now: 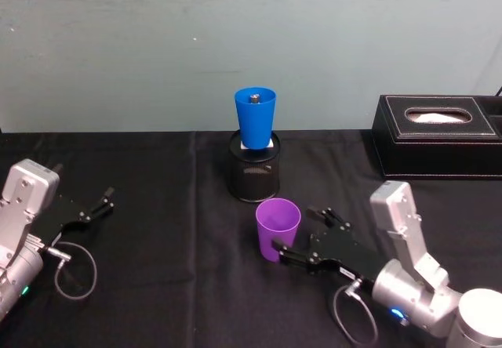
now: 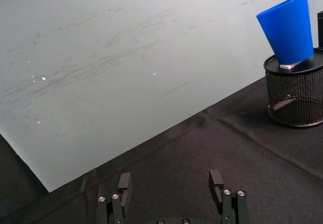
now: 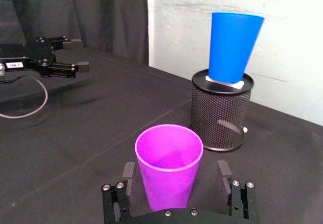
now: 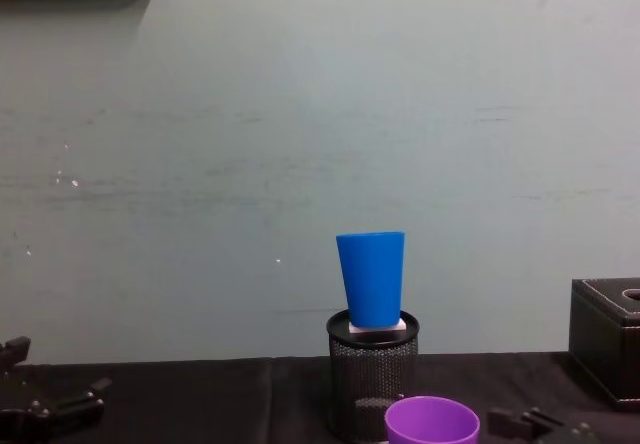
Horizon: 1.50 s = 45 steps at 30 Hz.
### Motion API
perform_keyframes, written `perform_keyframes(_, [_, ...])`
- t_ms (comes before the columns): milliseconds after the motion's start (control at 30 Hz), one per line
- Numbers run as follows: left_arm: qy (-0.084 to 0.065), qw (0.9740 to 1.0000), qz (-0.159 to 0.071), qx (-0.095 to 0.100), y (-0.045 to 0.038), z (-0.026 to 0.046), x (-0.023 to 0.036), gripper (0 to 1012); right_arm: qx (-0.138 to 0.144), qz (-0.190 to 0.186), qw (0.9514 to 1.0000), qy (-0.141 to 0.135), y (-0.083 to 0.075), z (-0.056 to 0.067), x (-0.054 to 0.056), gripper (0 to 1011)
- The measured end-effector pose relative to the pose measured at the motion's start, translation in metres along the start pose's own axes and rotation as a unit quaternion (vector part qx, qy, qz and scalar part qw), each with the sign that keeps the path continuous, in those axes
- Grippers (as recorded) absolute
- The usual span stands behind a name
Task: Pick up one cup with a gripper and tap it against the other cup.
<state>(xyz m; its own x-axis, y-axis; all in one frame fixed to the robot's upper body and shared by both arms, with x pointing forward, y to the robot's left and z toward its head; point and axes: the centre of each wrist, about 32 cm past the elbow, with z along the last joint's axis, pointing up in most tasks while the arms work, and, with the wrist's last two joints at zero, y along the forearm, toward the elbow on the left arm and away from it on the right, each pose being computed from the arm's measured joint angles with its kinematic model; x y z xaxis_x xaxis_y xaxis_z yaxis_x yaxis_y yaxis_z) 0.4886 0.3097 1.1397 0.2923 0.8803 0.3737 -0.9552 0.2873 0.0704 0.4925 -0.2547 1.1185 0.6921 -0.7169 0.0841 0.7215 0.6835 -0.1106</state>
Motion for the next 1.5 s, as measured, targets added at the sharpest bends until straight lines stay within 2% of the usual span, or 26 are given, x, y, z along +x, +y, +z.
perform_keyframes(233, [0.0,1.0,0.0,0.0,0.0,0.0,0.0,1000,-0.001,0.003,1.0,-0.004,0.02,0.0,-0.002,1003])
perform_keyframes(567, [0.0,1.0,0.0,0.0,0.0,0.0,0.0,1000,0.002,0.002,1.0,0.001,0.04,-0.002,-0.002,1003])
perform_keyframes(833, [0.0,1.0,0.0,0.0,0.0,0.0,0.0,1000,0.005,-0.001,1.0,0.006,0.046,-0.002,-0.004,1002])
perform_keyframes(1167, [0.0,1.0,0.0,0.0,0.0,0.0,0.0001,1000,0.005,-0.001,1.0,0.005,0.046,-0.002,-0.003,1003])
perform_keyframes(1300, [0.0,1.0,0.0,0.0,0.0,0.0,0.0,1000,0.005,-0.001,1.0,0.005,0.046,-0.002,-0.003,947])
perform_keyframes(1433, [0.0,1.0,0.0,0.0,0.0,0.0,0.0,1000,0.005,-0.001,1.0,0.005,0.046,-0.002,-0.003,827])
perform_keyframes(1500, [0.0,1.0,0.0,0.0,0.0,0.0,0.0,1000,0.006,-0.001,1.0,0.005,0.046,-0.002,-0.003,805])
